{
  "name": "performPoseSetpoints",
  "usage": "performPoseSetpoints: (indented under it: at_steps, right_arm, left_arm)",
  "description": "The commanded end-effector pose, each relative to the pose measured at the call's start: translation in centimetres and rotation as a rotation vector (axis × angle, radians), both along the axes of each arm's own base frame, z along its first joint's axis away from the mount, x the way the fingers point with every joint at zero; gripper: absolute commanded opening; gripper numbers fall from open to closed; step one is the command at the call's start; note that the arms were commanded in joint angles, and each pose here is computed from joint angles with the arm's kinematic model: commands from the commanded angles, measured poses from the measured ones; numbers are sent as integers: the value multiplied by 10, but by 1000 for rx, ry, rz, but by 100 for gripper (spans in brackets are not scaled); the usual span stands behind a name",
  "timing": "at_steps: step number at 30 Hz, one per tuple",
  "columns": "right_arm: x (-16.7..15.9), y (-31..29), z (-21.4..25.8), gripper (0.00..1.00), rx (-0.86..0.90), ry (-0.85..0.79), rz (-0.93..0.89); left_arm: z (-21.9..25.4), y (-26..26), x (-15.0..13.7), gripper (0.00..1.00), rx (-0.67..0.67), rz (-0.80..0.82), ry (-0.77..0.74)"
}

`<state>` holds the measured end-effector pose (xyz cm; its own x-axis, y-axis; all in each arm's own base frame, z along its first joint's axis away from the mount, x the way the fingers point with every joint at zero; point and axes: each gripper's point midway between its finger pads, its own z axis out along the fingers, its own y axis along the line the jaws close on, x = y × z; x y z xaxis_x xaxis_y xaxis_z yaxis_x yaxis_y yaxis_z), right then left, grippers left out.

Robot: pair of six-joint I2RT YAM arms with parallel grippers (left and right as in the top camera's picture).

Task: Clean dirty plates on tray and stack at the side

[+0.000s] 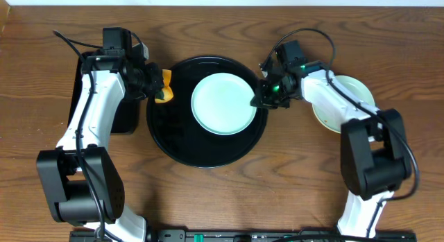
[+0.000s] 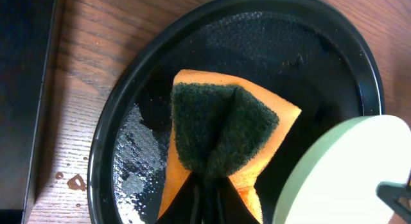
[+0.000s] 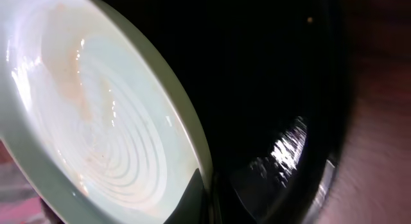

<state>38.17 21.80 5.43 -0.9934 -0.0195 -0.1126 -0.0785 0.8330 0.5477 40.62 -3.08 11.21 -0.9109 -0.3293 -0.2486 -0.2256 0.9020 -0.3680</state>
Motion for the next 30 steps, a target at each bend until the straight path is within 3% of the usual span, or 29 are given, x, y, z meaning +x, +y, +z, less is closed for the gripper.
performPoseSetpoints:
  at_steps: [1, 13, 30]
  right_arm:
    - [11, -17, 25, 1, -84, -117, -17]
    - [25, -48, 70, 1, -386, -365, -109]
    - [10, -19, 91, 1, -715, -598, -94]
  left_arm:
    - [-2, 1, 0, 7, 13, -13, 3]
    - [-3, 1, 0, 7, 14, -13, 4]
    - [-3, 1, 0, 8, 14, -13, 4]
